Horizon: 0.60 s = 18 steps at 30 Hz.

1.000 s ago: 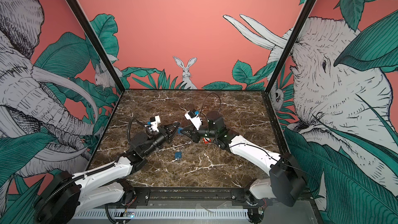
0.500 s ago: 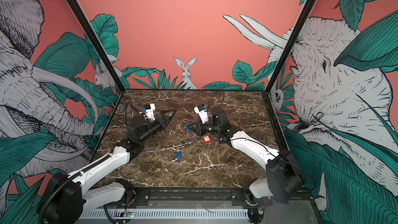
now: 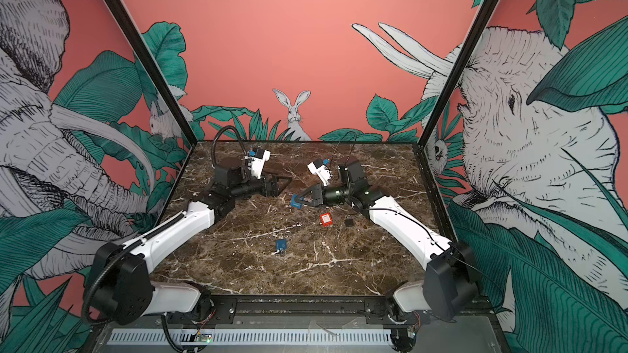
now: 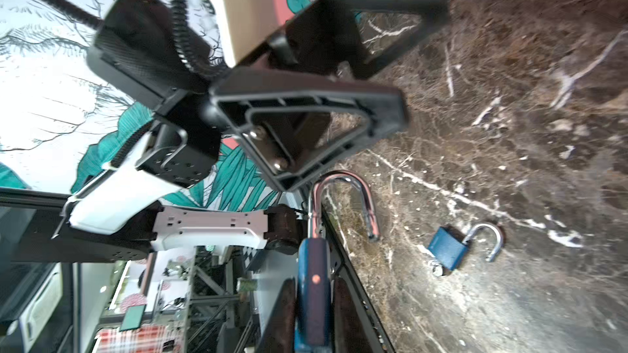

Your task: Lock with the key

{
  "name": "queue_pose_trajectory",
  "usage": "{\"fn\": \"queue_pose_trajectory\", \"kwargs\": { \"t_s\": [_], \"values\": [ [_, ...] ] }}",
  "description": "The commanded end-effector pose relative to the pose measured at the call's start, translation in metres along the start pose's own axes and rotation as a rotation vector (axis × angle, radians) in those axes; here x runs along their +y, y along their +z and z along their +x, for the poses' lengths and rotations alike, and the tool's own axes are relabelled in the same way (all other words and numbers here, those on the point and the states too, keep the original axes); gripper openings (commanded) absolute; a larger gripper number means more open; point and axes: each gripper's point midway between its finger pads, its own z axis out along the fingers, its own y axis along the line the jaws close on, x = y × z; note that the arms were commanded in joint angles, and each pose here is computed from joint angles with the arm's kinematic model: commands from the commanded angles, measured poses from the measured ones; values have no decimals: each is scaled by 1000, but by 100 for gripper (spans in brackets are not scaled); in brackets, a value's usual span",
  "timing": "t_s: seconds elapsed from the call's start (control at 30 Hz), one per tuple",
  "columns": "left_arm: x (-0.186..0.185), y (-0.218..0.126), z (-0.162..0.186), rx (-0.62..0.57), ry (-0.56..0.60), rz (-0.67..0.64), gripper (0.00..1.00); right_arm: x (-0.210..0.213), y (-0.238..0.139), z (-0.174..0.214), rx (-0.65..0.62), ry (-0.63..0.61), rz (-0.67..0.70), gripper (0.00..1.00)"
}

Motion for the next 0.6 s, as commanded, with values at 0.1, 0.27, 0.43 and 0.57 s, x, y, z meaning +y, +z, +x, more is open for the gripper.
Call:
{"fn": "queue_pose_trajectory", "kwargs": {
  "t_s": [0.1,0.27,0.43,0.57],
  "values": [
    [-51,-14,-8,-47,70,260,85,27,1,-9,13,-11,-148,0],
    [-59,-20,-6,-50,48,289,79,23,3,-14,-2,-7,-148,0],
    [-65,-24,-11,-81,12,325,77,13,0,-18,-30,2,-125,0],
    [-69,-24,-13,-100,-20,368,74,5,-5,-21,-62,3,-100,0]
  ]
}}
